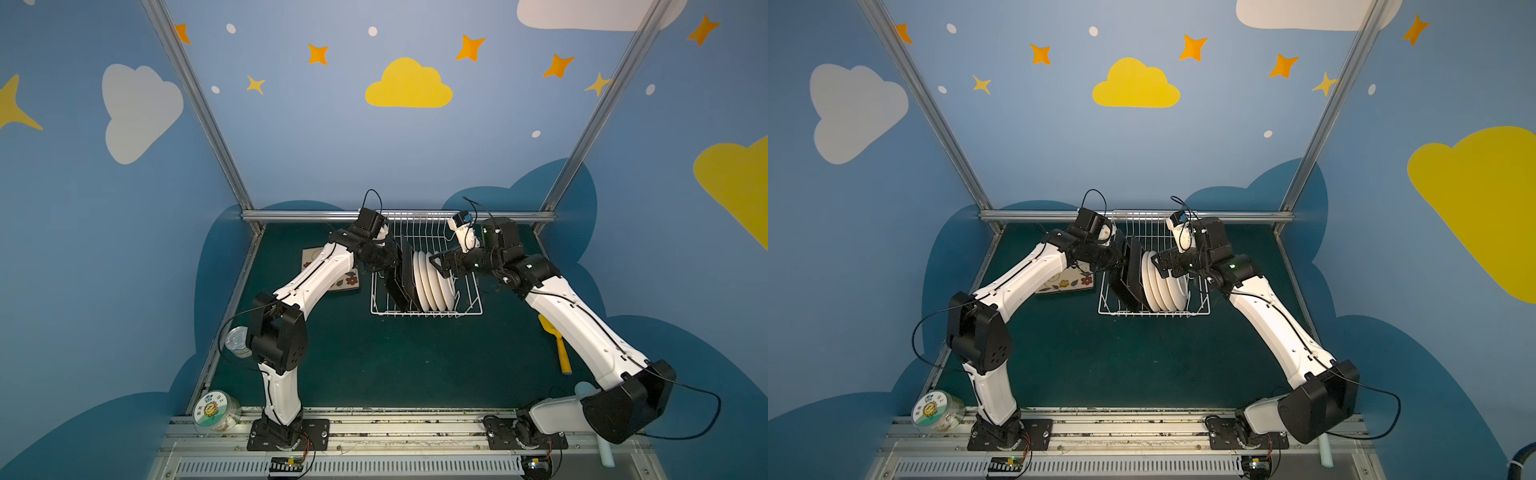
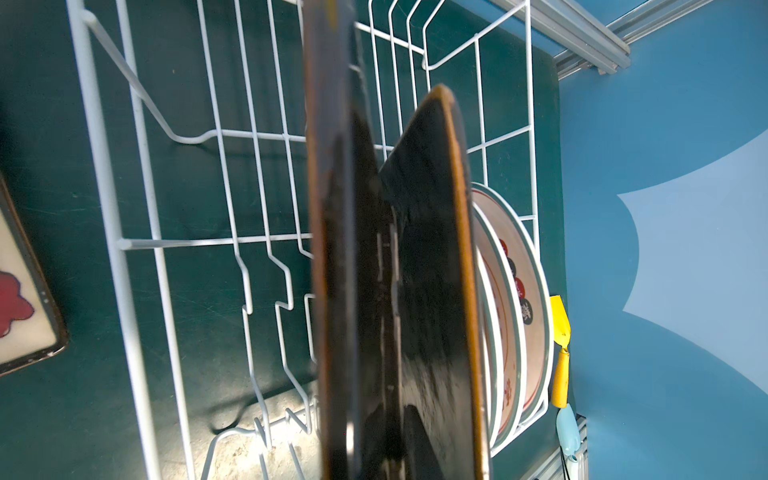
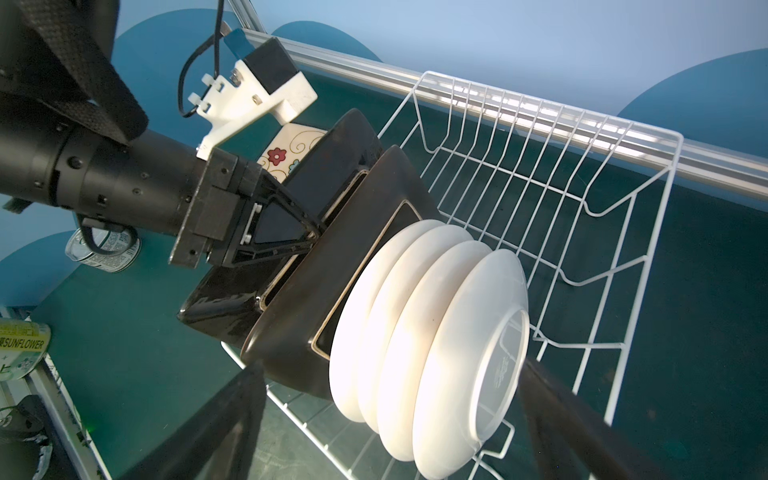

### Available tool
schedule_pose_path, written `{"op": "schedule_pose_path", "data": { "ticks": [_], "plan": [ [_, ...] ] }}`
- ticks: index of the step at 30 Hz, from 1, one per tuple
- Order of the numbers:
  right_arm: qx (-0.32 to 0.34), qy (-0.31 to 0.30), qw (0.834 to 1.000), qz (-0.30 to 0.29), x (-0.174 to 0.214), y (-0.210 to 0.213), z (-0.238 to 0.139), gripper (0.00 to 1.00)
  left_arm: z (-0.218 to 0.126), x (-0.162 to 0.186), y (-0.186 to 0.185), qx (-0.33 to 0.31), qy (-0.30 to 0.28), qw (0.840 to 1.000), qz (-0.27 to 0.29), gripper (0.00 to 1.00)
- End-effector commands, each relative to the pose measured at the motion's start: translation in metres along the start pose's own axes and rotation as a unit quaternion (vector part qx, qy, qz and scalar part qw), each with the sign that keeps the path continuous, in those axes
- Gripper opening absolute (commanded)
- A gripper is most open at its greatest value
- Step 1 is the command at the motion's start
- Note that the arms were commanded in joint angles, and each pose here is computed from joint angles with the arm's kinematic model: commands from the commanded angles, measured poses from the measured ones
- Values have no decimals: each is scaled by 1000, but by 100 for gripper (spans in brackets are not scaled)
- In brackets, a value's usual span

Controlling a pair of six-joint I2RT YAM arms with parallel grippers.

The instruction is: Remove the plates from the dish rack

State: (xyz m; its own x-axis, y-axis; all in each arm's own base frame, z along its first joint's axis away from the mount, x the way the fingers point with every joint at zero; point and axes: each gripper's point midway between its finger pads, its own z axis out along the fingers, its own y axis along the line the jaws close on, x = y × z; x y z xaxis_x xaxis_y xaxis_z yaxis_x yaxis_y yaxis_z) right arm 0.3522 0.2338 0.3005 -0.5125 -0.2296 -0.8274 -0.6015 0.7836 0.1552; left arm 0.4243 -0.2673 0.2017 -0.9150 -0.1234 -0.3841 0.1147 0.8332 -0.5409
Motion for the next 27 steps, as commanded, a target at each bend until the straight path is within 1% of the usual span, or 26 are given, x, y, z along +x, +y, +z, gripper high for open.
{"op": "schedule_pose_path", "data": {
  "ticks": [1,5,11,16,27],
  "plan": [
    [-2,-16,1000,-4,-7,3,-5,94,-41,-23,-21,12,-55,996,65,3],
    [-1,-20,1000,-3,-9,2,-5,94,-51,-31,-29,25,-73,994,76,3],
    [1,-23,1000,-4,-10,2,-6,94,-62,-36,-36,31,-84,993,80,3],
    [-1,-23,1000,-3,-10,2,-4,94,-71,-39,-45,57,-87,992,75,3],
    [-3,-25,1000,-1,-12,3,-3,94,-91,-46,-47,67,-104,990,64,3]
  ]
}}
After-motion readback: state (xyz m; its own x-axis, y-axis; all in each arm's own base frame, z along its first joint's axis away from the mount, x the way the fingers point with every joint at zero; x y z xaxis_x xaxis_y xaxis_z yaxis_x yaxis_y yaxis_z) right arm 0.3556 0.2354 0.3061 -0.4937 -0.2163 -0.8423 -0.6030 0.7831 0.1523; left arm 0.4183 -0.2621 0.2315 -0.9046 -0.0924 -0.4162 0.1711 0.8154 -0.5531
